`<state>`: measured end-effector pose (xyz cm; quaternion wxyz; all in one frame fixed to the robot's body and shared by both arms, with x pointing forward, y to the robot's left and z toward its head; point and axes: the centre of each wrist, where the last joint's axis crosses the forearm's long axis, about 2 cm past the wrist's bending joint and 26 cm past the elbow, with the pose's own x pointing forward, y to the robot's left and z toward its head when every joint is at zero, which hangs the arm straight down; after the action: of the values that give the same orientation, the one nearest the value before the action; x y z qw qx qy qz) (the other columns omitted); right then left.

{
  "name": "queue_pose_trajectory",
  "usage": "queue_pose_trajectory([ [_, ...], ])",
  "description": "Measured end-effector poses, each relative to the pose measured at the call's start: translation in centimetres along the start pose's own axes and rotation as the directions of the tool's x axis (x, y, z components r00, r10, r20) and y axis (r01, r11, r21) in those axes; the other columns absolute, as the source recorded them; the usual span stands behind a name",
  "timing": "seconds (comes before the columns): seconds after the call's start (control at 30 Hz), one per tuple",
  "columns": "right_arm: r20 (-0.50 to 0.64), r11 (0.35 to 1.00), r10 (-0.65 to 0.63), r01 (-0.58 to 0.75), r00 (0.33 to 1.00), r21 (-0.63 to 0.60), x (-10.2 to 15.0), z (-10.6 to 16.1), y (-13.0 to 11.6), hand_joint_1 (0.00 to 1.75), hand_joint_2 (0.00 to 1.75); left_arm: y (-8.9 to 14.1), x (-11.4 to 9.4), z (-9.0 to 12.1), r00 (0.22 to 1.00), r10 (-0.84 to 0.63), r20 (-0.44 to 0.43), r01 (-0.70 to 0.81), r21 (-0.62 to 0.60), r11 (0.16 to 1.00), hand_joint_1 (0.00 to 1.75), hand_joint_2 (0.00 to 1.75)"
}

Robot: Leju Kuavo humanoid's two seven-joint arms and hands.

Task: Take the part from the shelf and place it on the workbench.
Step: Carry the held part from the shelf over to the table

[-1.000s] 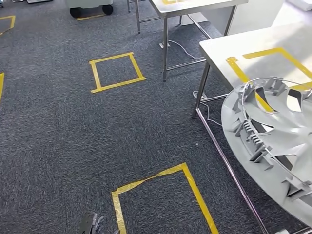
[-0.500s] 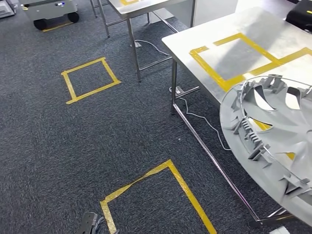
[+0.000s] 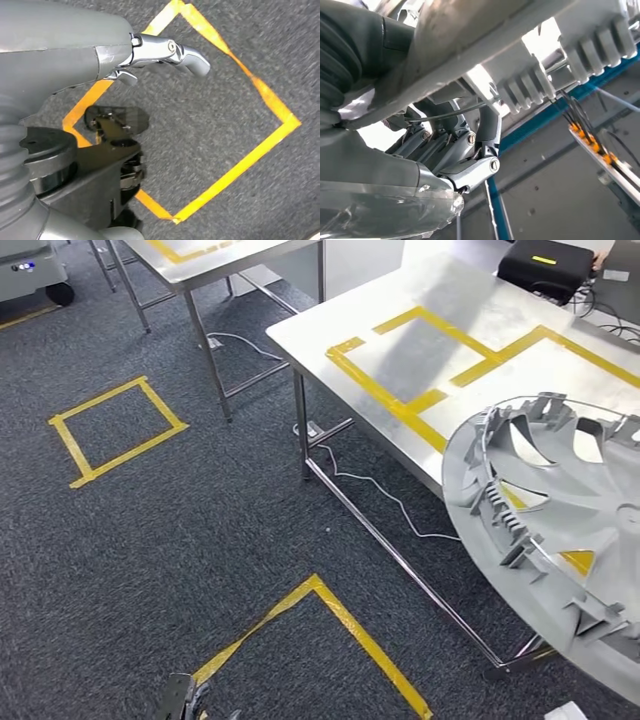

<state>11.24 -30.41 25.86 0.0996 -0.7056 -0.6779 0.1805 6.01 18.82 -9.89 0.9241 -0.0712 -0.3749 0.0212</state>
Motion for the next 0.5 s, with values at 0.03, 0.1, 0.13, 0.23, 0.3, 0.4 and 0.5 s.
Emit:
queue_pose_trajectory([
  [0.03,0.0,1.0,-0.001,0.001,1.0,0.0,0.0,0.0,0.0,1.75,1.75,0.0,0.0,0.0,1.0,0.0,0.0,0.0,0.0,1.0,0.0,1.75],
  [0.1,0.001,1.0,-0.001,0.001,1.0,0.003,0.0,0.0,0.1,1.75,1.75,0.0,-0.1,0.1,1.0,0.0,-0.003,0.0,0.001,1.0,0.0,1.75],
  [0.13,0.0,1.0,-0.002,0.002,1.0,0.006,0.1,0.1,0.1,1.75,1.75,0.1,-0.2,0.1,1.0,0.0,-0.005,0.0,0.001,1.0,0.0,1.75],
  [0.23,0.003,1.0,-0.006,0.006,1.0,0.023,0.3,0.3,0.4,1.75,1.75,0.1,-0.3,0.2,1.0,0.001,-0.007,-0.001,0.003,1.0,0.0,1.75],
  [0.3,0.009,0.999,-0.014,0.014,1.0,0.038,0.6,0.4,0.8,1.75,1.75,0.3,-0.3,0.2,1.0,0.004,-0.006,-0.004,0.007,1.0,0.0,1.75],
  [0.4,0.013,0.997,-0.034,0.033,0.999,0.072,1.6,0.6,1.6,1.75,1.75,0.9,-0.3,0.2,1.0,0.02,-0.004,-0.02,0.024,1.0,0.0,1.75],
  [0.5,-0.017,0.992,-0.055,0.057,0.998,0.113,3.0,0.8,2.8,1.75,1.75,1.5,-0.2,0.1,0.998,0.06,0.002,-0.06,0.051,0.997,0.0,1.75],
])
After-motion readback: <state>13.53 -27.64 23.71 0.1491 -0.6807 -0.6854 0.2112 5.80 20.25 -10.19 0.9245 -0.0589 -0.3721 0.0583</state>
